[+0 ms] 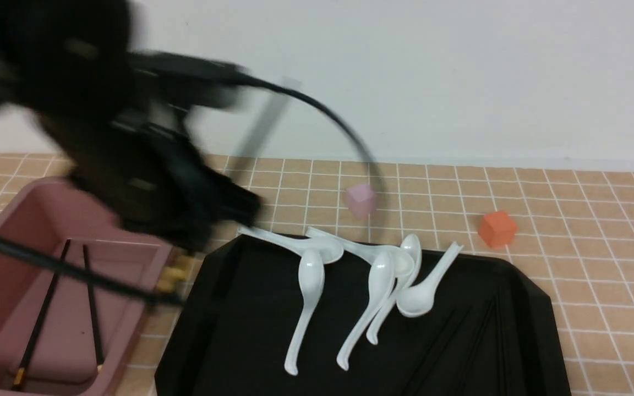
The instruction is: On brown tablecloth take chopsticks from black tray and put them in box.
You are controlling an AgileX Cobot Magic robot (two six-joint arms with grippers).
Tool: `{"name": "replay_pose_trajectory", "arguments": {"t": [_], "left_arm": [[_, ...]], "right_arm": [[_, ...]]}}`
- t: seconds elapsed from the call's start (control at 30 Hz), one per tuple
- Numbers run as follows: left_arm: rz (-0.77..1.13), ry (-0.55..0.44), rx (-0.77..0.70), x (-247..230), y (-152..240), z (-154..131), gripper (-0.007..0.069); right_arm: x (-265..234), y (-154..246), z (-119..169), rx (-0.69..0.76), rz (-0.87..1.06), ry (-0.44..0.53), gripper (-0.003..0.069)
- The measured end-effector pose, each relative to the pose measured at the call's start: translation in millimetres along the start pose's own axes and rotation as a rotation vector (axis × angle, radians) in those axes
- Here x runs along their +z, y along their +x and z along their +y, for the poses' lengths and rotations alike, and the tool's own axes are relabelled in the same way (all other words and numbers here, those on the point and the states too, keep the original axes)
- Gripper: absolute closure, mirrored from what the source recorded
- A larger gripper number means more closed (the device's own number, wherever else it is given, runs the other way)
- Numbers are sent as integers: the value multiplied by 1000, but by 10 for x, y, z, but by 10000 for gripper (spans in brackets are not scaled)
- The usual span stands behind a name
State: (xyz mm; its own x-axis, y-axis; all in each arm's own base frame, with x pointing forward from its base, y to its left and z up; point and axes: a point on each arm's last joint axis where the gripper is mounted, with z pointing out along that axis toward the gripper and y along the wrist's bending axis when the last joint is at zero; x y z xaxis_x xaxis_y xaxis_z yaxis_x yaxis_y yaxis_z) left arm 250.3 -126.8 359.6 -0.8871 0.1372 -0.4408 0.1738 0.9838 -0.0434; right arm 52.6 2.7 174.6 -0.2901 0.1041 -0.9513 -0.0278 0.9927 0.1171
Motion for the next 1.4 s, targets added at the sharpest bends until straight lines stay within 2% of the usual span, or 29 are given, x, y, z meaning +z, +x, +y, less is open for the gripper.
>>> {"name": "replay_pose_trajectory", "arguments": {"t": [0.2, 0.4, 0.67, 0.87, 0.93, 1.0, 1.13, 1.17, 1.2, 1.23, 1.4], "left_arm": [[67, -157, -331, 279, 203, 901, 504], [11, -188, -445, 750, 391, 1295, 504], [29, -188, -460, 1228, 412, 1381, 489], [75, -184, -478, 1308, 436, 1378, 332], [109, -182, -494, 1285, 449, 1367, 319], [128, -181, -503, 1246, 454, 1359, 329], [118, -162, -499, 929, 436, 1312, 485], [109, -148, -493, 823, 451, 1287, 547], [100, -144, -487, 778, 456, 1280, 558], [86, -118, -476, 607, 499, 1234, 627], [-72, -27, -401, -7, 787, 1065, 638]], "right_arm": [[0, 0, 0, 0, 0, 0, 419], [0, 0, 0, 0, 0, 0, 419], [0, 0, 0, 0, 0, 0, 419], [0, 0, 0, 0, 0, 0, 419], [0, 0, 0, 0, 0, 0, 419], [0, 0, 0, 0, 0, 0, 419], [0, 0, 0, 0, 0, 0, 419], [0, 0, 0, 0, 0, 0, 419], [0, 0, 0, 0, 0, 0, 419], [0, 0, 0, 0, 0, 0, 419], [0, 0, 0, 0, 0, 0, 419]]}}
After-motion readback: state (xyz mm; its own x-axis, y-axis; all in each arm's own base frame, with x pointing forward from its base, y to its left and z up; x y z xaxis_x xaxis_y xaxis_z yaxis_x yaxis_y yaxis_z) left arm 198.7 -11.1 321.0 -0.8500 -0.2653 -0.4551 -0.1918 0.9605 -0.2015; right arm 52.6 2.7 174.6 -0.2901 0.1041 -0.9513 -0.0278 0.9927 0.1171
